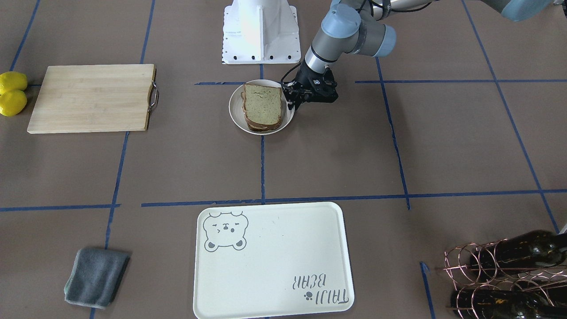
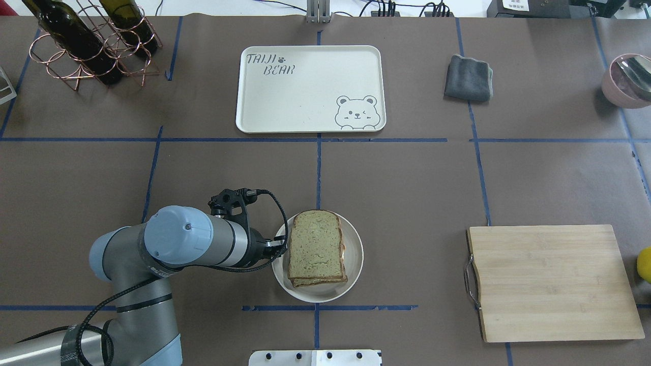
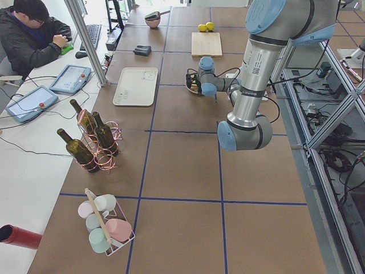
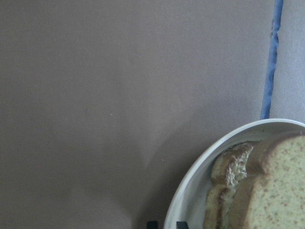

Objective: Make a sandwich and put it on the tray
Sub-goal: 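Reach the left gripper to the white plate rim and grip it, then lift the plate with the left gripper and carry it onto the tray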

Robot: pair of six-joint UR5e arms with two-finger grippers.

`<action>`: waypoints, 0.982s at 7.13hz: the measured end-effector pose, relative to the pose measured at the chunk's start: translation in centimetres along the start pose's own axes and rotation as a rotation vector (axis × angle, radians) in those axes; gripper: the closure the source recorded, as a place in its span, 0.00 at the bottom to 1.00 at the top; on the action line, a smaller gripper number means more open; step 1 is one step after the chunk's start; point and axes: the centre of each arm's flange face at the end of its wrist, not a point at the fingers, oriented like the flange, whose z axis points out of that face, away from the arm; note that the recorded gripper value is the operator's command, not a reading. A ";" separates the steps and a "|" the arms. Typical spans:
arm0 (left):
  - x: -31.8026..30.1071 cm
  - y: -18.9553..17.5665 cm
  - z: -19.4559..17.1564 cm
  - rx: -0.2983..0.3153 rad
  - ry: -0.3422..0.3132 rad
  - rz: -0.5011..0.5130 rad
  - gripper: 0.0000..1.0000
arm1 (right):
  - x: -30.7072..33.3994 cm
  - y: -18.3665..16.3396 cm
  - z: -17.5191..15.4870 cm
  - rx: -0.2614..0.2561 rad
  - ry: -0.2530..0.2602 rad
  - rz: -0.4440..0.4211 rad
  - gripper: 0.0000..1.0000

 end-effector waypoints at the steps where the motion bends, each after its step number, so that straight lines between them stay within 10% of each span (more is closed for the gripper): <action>1: 0.0 0.1 0.0 -0.002 0.000 0.001 0.75 | 0.0 0.0 0.0 0.000 0.000 0.000 0.00; 4: -0.1 0.5 0.3 -0.007 -0.003 0.003 1.00 | 0.0 0.0 0.0 0.000 0.000 0.001 0.00; 7: 0.2 0.6 -0.3 -0.005 0.008 0.006 1.00 | 0.0 -0.1 0.0 0.001 0.000 0.001 0.00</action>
